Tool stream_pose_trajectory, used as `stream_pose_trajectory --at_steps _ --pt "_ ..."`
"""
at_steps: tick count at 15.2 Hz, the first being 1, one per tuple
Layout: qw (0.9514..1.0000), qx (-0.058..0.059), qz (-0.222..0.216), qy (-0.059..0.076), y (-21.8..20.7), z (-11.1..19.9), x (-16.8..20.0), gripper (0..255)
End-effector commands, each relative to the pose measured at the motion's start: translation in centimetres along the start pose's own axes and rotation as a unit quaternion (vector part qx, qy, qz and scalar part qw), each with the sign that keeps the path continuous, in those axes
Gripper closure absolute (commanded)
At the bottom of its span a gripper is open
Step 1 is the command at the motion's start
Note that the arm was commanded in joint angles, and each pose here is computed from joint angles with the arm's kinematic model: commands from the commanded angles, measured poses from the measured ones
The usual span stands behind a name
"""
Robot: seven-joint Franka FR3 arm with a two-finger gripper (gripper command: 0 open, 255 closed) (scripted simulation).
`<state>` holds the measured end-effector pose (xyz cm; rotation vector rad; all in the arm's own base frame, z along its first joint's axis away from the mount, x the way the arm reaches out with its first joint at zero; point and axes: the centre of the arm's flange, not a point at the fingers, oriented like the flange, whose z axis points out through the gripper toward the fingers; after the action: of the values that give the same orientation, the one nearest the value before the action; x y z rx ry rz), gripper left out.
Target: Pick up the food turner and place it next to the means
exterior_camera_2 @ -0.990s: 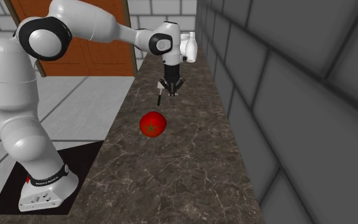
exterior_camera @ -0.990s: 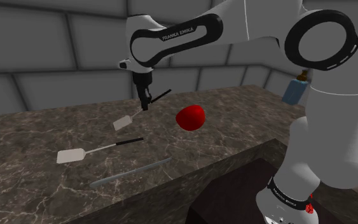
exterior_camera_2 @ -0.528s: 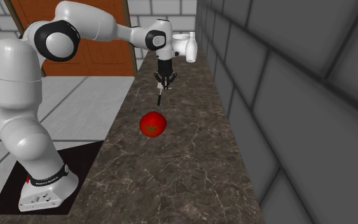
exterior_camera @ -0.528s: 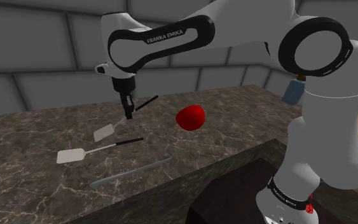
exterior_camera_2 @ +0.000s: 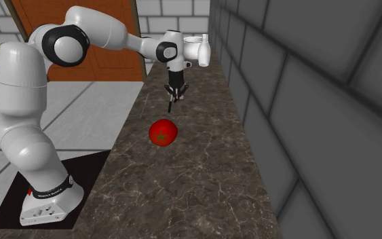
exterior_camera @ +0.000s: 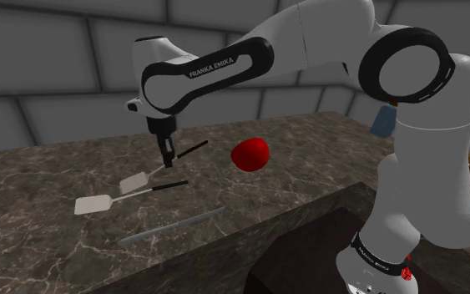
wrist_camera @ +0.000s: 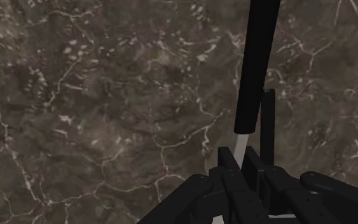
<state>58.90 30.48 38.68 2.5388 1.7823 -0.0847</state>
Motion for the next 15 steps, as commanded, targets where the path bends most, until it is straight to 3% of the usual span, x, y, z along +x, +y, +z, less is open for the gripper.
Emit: stream_pose_trajectory --at_steps 1,6,13,14,15 --pt "1.0 0.0 0.0 0.0 -0.1 1.0 0.0 255" --pt "1.0 0.0 0.0 0.0 -0.1 3.6 0.2 255" --pt "1.0 0.0 0.0 0.0 -0.1 3.6 0.2 255" --pt "1.0 0.0 0.0 0.0 -0.1 3.6 0.2 0" --pt "1.0 0.0 0.0 0.0 -0.1 3.6 0.2 0"
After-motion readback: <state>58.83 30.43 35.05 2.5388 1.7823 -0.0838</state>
